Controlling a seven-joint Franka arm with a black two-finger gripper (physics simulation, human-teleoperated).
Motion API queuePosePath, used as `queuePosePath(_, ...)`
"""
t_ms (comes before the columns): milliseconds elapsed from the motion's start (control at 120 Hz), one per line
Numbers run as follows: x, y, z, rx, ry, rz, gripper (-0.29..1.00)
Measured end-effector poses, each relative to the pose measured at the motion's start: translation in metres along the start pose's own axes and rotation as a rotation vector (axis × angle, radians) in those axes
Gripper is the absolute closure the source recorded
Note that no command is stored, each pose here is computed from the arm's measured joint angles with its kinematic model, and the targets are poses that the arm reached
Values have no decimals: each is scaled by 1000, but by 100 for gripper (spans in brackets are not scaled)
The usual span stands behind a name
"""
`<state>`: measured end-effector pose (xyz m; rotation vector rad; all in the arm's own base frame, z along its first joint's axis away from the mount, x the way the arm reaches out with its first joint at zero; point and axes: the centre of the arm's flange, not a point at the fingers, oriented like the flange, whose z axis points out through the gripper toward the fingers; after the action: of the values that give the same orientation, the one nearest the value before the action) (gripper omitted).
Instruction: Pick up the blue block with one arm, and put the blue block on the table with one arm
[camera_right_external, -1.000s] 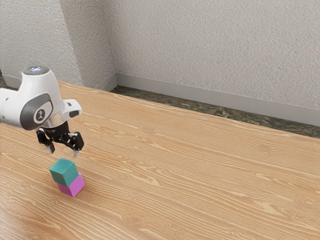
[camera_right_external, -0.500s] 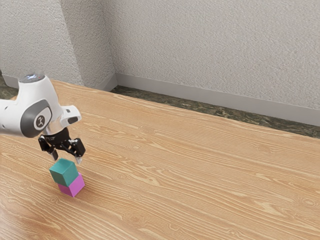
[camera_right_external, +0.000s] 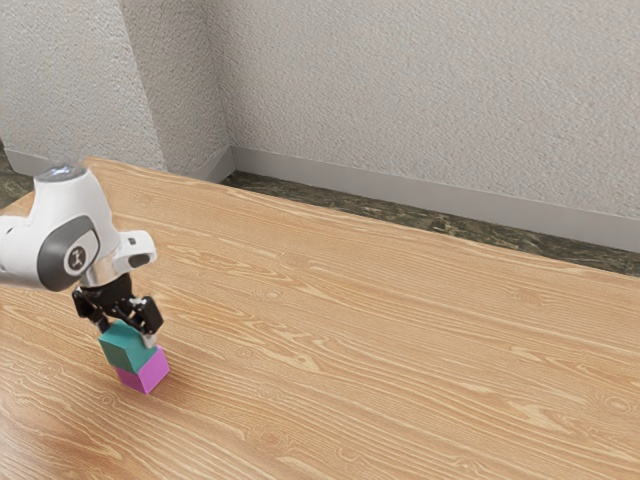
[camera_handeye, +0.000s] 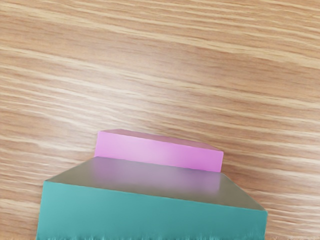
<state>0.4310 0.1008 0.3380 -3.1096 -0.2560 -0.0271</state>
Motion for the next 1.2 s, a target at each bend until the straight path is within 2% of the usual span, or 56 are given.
queuePosePath(308, -2, -4, 15, -7, -13, 20, 1)
queuePosePath(558, -1, -4, 15, -6, -4, 36, 24)
queuePosePath(875, 6, -1, 2, 9, 27, 51, 33)
queuePosePath(967, 20, -1, -11, 14, 58, 57, 34)
queuePosePath(1058, 58, -10, -19, -1, 88, 52, 33)
queuePosePath(1200, 102, -37, 24, -50, 41, 25, 33)
